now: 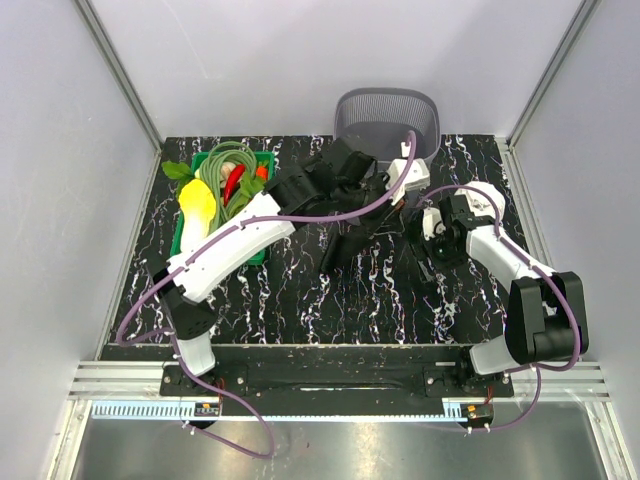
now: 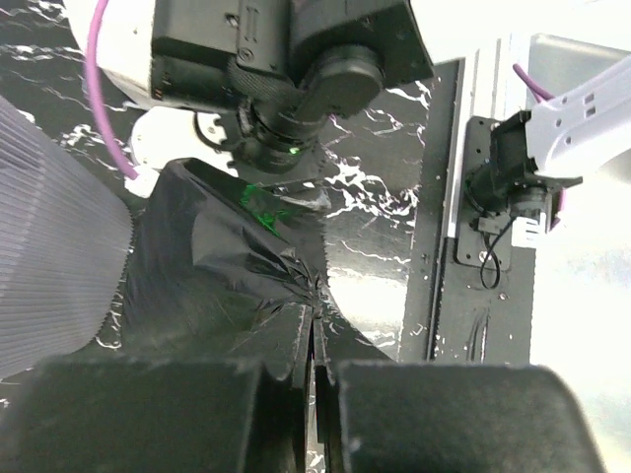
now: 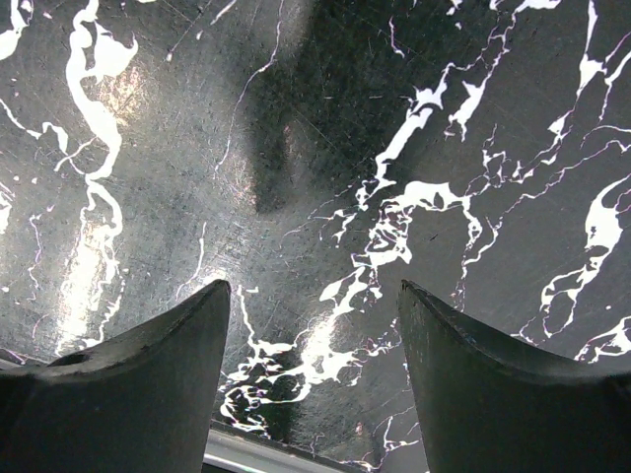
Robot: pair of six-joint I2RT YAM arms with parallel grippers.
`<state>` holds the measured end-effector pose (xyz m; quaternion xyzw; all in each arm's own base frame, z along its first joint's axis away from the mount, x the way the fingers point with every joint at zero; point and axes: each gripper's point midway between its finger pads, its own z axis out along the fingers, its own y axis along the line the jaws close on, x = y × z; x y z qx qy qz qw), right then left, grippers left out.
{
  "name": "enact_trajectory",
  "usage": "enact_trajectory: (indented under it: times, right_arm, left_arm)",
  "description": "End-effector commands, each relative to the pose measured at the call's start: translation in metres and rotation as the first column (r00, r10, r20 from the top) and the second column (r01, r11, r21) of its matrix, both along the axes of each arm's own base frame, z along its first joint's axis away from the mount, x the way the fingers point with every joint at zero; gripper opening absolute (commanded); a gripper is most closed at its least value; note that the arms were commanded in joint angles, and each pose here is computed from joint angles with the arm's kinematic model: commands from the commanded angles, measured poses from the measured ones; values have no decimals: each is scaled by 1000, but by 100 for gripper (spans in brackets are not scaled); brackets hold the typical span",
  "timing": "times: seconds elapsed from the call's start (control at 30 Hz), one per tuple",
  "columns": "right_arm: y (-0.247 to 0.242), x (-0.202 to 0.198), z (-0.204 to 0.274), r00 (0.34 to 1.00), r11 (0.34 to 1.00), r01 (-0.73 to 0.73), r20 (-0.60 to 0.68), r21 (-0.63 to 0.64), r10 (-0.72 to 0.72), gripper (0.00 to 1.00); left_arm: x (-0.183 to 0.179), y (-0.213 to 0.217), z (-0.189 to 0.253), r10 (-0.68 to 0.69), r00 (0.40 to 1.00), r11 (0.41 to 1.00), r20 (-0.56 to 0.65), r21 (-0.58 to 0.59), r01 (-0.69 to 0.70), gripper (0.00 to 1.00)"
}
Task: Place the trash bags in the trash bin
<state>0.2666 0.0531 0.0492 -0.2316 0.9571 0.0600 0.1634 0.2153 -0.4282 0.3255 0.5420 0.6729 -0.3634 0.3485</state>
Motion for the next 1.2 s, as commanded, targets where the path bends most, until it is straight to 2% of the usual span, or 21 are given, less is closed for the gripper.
enact_trajectory:
  times: [0.0, 0.1, 0.27, 0.4, 0.53, 0.67, 0.83, 1.17]
  right_arm:
    - [-1, 11, 6, 999, 1000, 9, 38, -1, -9, 73]
    - [-4, 13, 7, 999, 1000, 22, 46, -9, -21, 74]
    - [-13, 17, 10, 997, 998, 55, 60, -31, -53, 73]
    - [-27, 18, 10, 994, 994, 88, 69, -63, -83, 74]
    - [-62, 16, 6, 984, 977, 172, 64, -123, -165, 73]
    - [-99, 18, 21, 958, 958, 273, 115, -85, -263, 73]
    - [-114, 15, 38, 943, 949, 306, 157, -70, -293, 73]
    - [-150, 24, 58, 897, 913, 404, 221, -59, -383, 73]
  left_arm:
    - [7, 13, 73, 79, 990, 988, 118, -140, -63, 0]
    - [7, 13, 92, 93, 988, 981, 126, -182, -70, 0]
    - [8, 2, 85, 78, 993, 982, 84, -179, -62, 0]
    - [6, -13, 47, 45, 999, 990, -2, -132, -45, 0]
    - [10, -26, -5, 40, 999, 998, -36, -54, -42, 0]
    - [13, -40, -69, 31, 994, 999, -102, 42, -27, 1]
    - [-8, -69, -113, -27, 985, 996, -169, 83, 41, 1]
    - [-64, -143, -84, -152, 980, 988, -127, -11, 152, 0]
